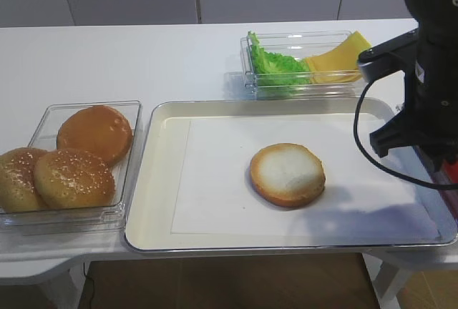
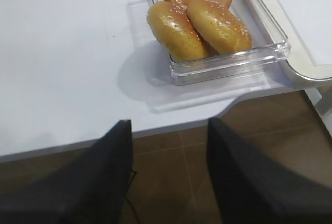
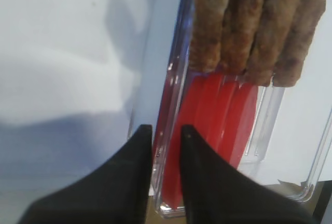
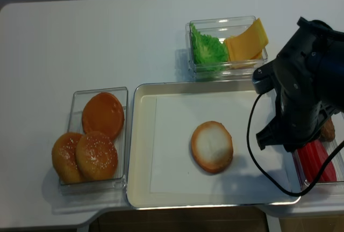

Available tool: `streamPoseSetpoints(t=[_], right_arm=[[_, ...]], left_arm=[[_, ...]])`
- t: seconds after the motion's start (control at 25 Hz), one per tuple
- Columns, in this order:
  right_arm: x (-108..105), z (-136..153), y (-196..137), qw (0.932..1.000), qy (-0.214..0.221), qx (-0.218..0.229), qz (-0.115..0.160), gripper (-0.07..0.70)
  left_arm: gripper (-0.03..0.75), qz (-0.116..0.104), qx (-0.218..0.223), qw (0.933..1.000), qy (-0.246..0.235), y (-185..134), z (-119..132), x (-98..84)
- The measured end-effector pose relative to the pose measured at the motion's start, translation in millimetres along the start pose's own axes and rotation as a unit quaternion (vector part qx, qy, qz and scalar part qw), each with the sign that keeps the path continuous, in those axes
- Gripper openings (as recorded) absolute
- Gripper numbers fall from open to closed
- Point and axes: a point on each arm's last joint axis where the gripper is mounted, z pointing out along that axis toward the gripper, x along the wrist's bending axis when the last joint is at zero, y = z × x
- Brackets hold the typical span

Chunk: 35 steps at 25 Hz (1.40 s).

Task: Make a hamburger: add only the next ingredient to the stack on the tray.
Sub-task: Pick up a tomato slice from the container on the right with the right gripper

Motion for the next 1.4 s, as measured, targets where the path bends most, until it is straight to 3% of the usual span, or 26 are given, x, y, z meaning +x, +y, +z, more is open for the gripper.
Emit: streamPoseSetpoints(t=[0.2, 0.4, 0.84, 0.96, 1.16, 1.28, 1.4], right_arm=[[0, 0, 0, 1.0, -0.001, 0.0, 0.004, 0.119], [-1, 0, 0, 1.0, -0.006, 0.0, 0.006, 0.013], [-11, -23, -12, 0.9993, 0.003, -0.03, 0.024, 0.001], [-11, -25, -14, 0.9991, 0.01, -0.03, 0.029, 0.063], [-9, -25, -15, 0.9989, 0.022, -0.026, 0.033, 0.293], [-9, -25, -15, 0.9989, 0.023, -0.026, 0.033, 0.322], [-9, -25, -15, 0.9989, 0.023, -0.025, 0.033, 0.3]], left_arm=[[0.351, 0.0, 0.0, 1.0, 0.0, 0, 0, 0.0], [0.351, 0.0, 0.0, 1.0, 0.0, 0, 0, 0.0], [0.351, 0.0, 0.0, 1.0, 0.0, 0, 0, 0.0], [0.351, 0.0, 0.0, 1.0, 0.0, 0, 0, 0.0], [0.351, 0.0, 0.0, 1.0, 0.0, 0, 0, 0.0], [0.351, 0.0, 0.0, 1.0, 0.0, 0, 0, 0.0], [0.351, 0.0, 0.0, 1.0, 0.0, 0, 0, 0.0]])
